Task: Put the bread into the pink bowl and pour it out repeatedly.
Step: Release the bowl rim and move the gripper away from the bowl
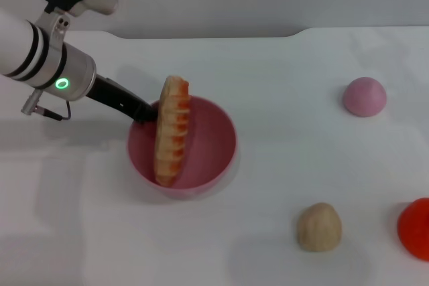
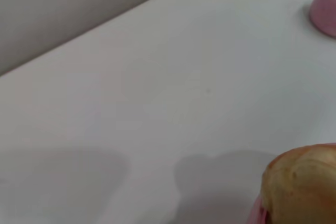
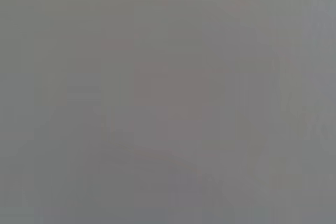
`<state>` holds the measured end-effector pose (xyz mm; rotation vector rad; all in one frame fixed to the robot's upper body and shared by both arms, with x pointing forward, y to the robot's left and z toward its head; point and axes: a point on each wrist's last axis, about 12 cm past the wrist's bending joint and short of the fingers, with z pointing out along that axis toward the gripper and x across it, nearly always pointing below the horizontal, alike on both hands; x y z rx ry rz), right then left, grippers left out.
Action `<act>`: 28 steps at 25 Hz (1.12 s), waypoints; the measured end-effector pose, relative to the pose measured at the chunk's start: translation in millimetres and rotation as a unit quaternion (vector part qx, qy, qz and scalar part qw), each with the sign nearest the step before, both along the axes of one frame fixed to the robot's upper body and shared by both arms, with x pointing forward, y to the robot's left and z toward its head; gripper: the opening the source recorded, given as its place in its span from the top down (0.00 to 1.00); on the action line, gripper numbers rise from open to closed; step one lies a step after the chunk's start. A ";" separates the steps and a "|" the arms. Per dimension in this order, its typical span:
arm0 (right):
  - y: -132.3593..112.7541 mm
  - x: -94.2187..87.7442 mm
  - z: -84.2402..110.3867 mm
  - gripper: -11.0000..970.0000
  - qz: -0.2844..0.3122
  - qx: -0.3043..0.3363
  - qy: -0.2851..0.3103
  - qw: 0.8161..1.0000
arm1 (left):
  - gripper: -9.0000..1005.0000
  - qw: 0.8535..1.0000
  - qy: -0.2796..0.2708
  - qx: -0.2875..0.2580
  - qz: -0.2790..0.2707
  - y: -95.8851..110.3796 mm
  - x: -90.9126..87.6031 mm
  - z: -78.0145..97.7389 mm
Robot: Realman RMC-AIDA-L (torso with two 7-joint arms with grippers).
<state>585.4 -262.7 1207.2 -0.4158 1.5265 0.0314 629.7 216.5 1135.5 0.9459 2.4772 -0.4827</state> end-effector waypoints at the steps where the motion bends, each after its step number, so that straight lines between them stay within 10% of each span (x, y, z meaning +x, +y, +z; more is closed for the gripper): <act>1: 0.2 -0.3 -0.7 0.42 0.001 0.000 0.001 1.000 | 0.87 1.000 0.003 0.001 0.000 0.0 -0.6 -1.2; 28: 8.1 -2.7 -7.6 0.42 0.014 -0.002 0.012 1.000 | 0.86 1.000 0.025 0.004 0.004 7.7 -7.4 -10.6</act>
